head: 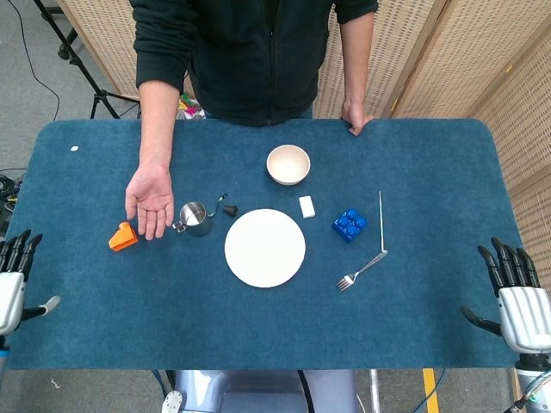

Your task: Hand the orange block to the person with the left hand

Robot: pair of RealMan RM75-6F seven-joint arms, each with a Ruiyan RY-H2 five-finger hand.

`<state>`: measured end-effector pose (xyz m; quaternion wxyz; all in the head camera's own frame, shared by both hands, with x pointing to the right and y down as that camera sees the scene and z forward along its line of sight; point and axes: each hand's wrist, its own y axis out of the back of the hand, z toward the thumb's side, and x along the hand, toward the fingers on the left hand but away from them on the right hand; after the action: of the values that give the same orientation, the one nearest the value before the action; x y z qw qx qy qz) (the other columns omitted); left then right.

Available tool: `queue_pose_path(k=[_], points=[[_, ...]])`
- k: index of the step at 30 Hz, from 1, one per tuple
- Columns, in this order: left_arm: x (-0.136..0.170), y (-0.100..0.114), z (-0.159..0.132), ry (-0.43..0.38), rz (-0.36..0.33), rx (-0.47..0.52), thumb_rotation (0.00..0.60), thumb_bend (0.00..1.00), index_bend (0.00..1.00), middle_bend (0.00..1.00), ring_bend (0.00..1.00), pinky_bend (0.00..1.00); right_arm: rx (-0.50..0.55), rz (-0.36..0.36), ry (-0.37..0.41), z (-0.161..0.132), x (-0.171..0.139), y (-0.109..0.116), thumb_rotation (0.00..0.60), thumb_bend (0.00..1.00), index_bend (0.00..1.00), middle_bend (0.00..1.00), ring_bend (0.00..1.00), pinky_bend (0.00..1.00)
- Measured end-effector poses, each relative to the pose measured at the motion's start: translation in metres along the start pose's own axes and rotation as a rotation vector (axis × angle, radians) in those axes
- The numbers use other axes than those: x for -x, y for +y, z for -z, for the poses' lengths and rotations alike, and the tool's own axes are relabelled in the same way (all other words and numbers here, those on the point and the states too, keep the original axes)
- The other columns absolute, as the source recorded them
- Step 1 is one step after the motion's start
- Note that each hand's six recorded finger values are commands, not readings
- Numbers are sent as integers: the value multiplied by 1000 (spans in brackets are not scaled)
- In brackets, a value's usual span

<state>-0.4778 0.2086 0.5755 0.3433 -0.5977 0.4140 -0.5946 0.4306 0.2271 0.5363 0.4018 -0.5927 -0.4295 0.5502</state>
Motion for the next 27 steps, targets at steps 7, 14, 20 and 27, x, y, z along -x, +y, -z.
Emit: queue_pose_path(k=[7, 14, 20, 27], points=[[-63, -33, 1, -11, 91, 19, 600, 0, 0, 0, 0, 53, -6, -7, -16, 3, 2, -2, 600, 0, 4, 0, 0, 0], [-114, -71, -23, 8, 174, 25, 600, 0, 97, 93, 26, 194, -14, -14, -34, 7, 6, -4, 600, 0, 4, 0, 0, 0], [-126, -87, -37, 18, 192, 24, 600, 49, 268, 218, 127, 294, -17, -20, -42, 9, 7, -5, 600, 0, 4, 0, 0, 0], [-141, -107, -47, 56, 213, -1, 600, 60, 290, 227, 133, 297, -15, -30, -48, 11, 8, -7, 600, 0, 4, 0, 0, 0]])
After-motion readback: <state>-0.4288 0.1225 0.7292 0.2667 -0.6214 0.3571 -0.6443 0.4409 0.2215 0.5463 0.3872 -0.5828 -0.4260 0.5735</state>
